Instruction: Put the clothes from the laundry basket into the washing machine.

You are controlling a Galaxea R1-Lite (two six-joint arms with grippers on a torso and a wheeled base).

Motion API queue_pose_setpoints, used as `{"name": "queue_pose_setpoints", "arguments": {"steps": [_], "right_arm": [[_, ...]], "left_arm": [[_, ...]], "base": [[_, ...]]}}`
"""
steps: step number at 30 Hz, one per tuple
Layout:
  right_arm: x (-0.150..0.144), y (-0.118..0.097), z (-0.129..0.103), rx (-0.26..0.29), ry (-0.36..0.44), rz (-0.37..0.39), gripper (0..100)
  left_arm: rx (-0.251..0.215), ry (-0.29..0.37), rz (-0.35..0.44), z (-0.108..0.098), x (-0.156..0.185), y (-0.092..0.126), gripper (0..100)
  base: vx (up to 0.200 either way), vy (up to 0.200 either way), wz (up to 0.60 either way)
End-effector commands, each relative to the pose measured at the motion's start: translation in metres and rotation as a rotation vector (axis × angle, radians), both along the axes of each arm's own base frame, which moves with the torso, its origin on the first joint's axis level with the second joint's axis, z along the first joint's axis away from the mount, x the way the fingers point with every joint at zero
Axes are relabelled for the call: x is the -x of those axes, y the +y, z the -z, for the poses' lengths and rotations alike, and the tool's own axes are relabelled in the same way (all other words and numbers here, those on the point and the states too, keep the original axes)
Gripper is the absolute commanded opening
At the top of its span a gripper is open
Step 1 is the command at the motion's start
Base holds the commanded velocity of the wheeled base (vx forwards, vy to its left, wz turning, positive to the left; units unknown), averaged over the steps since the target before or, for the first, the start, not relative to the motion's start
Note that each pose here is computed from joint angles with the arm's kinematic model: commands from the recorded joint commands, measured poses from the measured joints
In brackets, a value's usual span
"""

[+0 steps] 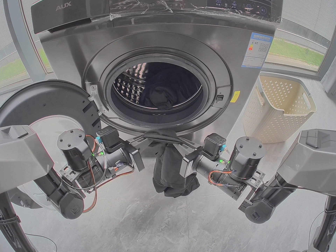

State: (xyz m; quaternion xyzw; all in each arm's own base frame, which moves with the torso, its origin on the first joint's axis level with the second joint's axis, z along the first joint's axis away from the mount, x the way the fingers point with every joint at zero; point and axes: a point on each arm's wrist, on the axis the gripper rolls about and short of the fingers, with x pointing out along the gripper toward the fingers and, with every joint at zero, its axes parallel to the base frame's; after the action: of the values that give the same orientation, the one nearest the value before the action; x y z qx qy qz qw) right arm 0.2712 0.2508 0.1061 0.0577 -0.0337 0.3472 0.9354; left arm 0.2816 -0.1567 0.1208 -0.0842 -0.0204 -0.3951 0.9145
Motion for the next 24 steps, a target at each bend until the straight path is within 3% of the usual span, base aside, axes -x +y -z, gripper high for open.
{"name": "queue_pose_setpoints", "arguments": {"steps": [1,24], "right_arm": [[0.004,0.001,-0.002,0.0,0.001,-0.008,100],[-0.018,0.018,0.021,0.01,0.009,-0.004,100]], "left_arm": [[0.003,-0.004,0.0,-0.001,0.0,0.0,0],[0.008,-0.01,0.02,-0.004,0.004,-0.005,0]], "base": [[0.0,0.0,0.0],[0.0,0.0,0.0]]}}
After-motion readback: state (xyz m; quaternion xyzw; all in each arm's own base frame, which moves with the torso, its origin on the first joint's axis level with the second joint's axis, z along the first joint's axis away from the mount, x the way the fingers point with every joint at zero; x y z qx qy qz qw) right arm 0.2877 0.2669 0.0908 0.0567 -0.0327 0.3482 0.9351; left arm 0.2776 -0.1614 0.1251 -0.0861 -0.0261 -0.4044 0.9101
